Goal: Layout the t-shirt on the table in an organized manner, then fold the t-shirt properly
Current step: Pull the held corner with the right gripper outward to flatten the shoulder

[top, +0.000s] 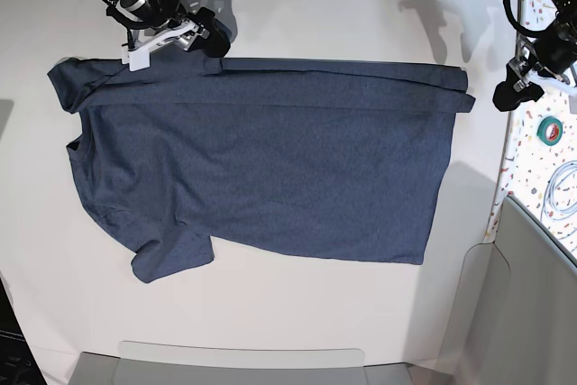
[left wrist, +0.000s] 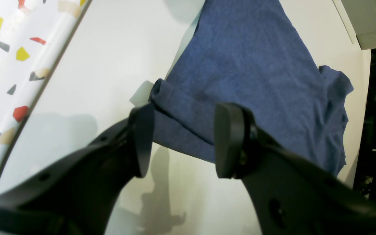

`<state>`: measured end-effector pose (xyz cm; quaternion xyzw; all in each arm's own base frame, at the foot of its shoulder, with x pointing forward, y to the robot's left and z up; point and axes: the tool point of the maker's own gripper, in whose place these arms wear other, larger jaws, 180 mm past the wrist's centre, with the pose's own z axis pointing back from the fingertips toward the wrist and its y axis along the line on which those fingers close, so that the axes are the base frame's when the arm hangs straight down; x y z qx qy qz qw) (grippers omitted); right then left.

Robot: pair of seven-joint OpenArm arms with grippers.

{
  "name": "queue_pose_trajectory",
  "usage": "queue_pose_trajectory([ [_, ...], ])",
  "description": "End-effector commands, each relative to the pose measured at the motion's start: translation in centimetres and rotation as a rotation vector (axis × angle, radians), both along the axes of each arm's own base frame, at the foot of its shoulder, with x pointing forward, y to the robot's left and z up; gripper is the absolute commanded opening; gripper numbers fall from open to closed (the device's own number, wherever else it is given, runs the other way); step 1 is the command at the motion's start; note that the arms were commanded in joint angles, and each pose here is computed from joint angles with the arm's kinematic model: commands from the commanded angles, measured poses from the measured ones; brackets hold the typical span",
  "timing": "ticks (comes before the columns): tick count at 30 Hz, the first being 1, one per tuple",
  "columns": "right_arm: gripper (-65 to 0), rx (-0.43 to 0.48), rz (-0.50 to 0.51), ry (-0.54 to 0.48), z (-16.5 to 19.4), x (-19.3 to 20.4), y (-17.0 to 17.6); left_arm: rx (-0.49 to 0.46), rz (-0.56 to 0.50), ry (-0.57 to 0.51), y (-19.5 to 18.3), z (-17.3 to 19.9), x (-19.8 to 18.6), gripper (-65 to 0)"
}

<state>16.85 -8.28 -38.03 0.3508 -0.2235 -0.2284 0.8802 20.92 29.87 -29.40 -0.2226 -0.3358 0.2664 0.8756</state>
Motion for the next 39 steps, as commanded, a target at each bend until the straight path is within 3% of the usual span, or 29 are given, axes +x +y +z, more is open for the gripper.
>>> queue_pose_trajectory([
  [1,-24.9,-0.003,0.006,-0.003,0.1,0.0,0.0,0.005,-0.011,-0.017,0.0,0.9,0.3,-36.7],
  [6,-27.1,-0.010,0.019,0.005,-0.1,-0.3,-0.2,0.006,-0.011,-0.017,0.1,0.8,0.3,-36.7],
  [12,-44.6,-0.006,0.038,0.017,-0.1,-0.8,0.1,0.004,-0.008,-0.016,0.1,0.8,0.3,-36.7],
  [22,-65.0,-0.032,0.040,-0.085,2.4,1.4,-0.1,0.004,-0.007,-0.015,0.1,0.8,0.3,-36.7],
  [34,-65.0,-0.029,0.026,-0.297,6.8,9.3,-0.4,0.002,-0.005,-0.012,0.1,0.8,0.3,-36.7],
  [39,-65.0,0.032,0.013,-0.254,4.9,12.5,-0.1,0.002,-0.005,-0.014,0.1,0.8,0.3,-36.7],
])
